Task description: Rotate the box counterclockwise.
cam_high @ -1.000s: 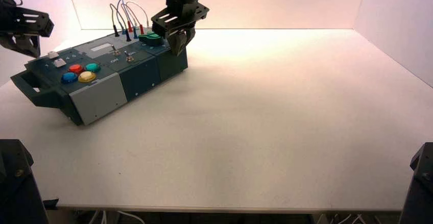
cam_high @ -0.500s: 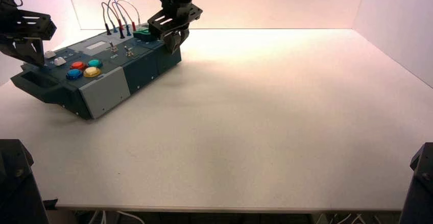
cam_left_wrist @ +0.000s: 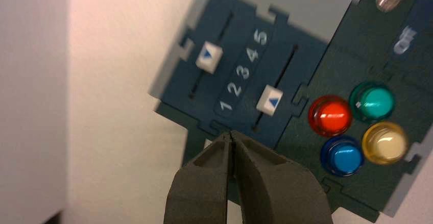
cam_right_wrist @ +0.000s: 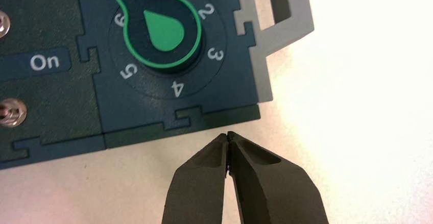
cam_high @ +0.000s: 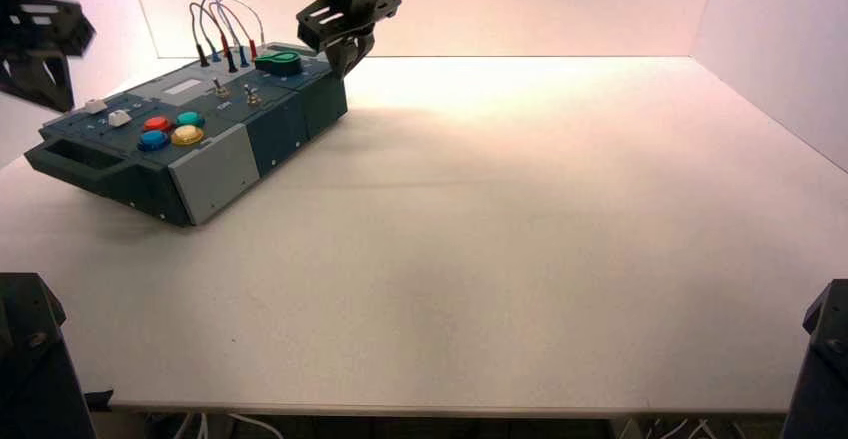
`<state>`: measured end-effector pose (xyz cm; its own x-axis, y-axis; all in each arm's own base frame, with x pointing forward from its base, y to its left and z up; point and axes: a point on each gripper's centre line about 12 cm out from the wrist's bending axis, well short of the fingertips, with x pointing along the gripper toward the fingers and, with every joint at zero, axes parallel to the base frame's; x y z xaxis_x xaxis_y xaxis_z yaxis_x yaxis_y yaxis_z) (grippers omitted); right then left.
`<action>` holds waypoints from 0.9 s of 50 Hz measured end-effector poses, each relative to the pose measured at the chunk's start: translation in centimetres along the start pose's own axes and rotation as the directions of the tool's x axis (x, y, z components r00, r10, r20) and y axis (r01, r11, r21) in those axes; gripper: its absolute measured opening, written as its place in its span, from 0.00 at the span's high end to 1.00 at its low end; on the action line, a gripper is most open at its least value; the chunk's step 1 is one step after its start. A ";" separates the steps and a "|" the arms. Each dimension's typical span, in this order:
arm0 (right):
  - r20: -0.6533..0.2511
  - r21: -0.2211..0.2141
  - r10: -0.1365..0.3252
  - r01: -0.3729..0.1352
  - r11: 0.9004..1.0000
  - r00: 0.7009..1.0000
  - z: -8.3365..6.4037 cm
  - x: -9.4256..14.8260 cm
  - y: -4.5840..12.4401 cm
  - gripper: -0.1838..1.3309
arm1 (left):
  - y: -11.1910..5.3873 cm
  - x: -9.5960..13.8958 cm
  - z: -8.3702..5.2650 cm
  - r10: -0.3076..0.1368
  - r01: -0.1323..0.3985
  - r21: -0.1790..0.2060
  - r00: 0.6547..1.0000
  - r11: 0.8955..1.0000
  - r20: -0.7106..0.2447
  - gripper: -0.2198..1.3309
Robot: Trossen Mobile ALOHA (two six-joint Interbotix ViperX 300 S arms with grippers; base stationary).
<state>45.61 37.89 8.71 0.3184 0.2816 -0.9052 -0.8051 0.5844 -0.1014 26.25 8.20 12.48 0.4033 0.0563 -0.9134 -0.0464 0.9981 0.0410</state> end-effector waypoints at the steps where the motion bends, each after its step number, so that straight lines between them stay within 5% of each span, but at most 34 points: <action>1: -0.004 0.000 0.001 -0.001 1.000 1.000 -0.1 0.0 0.0 0.97 | 0.1 -0.1 0.3 0.004 -0.004 0.001 1.000 1.000 0.010 0.96; 14: -0.080 -0.004 0.028 -0.029 1.000 0.996 -1.3 0.0 0.9 0.97 | 3.3 1.1 3.4 0.058 -0.055 -0.053 0.997 0.997 0.059 0.96; 31: -0.091 -0.016 0.035 -0.037 0.999 0.995 -2.6 -3.9 2.1 0.97 | 5.2 5.9 4.4 0.105 -0.099 -0.081 0.991 0.992 0.079 0.96; 45: -0.068 -0.023 0.032 -0.033 0.999 0.997 -2.7 -6.3 2.5 0.97 | 5.0 7.8 3.6 0.073 -0.071 -0.094 0.997 0.993 0.014 0.96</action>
<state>40.21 35.48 13.06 0.2580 0.2474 -0.9339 -0.8263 0.5574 -0.0806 32.43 13.70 7.05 0.4114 0.1294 -0.9022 -0.1605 0.9847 0.0681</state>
